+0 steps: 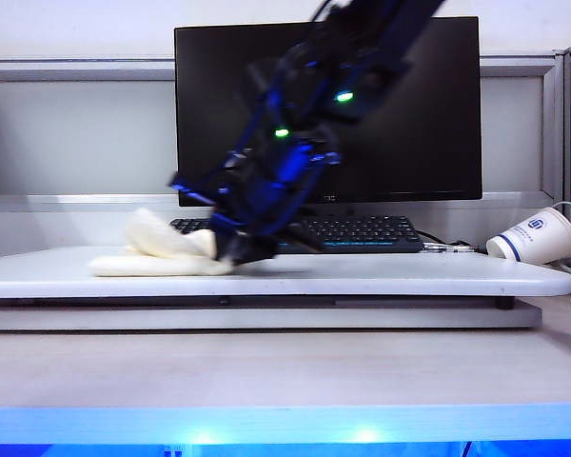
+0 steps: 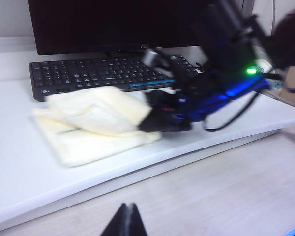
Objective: Wipe the tabletop with a clean cloth to remove dust and stains.
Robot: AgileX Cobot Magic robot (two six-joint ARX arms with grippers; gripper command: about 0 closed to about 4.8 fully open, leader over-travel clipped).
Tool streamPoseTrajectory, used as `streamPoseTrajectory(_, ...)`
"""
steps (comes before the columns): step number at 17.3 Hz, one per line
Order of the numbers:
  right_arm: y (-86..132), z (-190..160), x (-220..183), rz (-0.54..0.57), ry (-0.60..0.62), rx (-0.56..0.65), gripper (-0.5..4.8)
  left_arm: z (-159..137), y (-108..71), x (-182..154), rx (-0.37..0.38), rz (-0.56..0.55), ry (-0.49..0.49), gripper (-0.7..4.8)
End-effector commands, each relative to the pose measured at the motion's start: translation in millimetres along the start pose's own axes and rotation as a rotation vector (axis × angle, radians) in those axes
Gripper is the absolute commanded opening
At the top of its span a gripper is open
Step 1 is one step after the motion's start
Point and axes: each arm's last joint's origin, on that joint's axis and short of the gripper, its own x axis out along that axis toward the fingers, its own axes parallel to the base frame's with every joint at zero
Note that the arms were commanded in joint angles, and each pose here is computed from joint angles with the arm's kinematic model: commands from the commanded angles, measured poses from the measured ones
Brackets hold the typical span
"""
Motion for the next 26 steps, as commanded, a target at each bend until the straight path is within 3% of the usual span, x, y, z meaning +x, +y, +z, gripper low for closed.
streamPoseTrajectory(1,-38,-22,-13,-0.165,0.082,0.034,-0.06,1,-0.3,0,0.002,-0.007,-0.011,-0.06)
streamPoseTrajectory(7,-107,-32,-71,-0.281,0.008,0.147,-0.06,1,-0.4,0,-0.020,-0.012,-0.011,-0.06)
streamPoseTrajectory(14,-162,-48,-135,-0.371,-0.064,0.184,-0.06,1,-0.4,0,-0.020,-0.012,-0.010,-0.06)
streamPoseTrajectory(22,-160,-38,-144,-0.302,-0.136,0.163,-0.06,1,-0.5,0,-0.020,-0.015,-0.010,-0.06)
streamPoseTrajectory(26,-126,-20,-137,-0.209,-0.216,0.093,-0.06,1,-0.4,0,-0.020,-0.014,-0.010,-0.06)
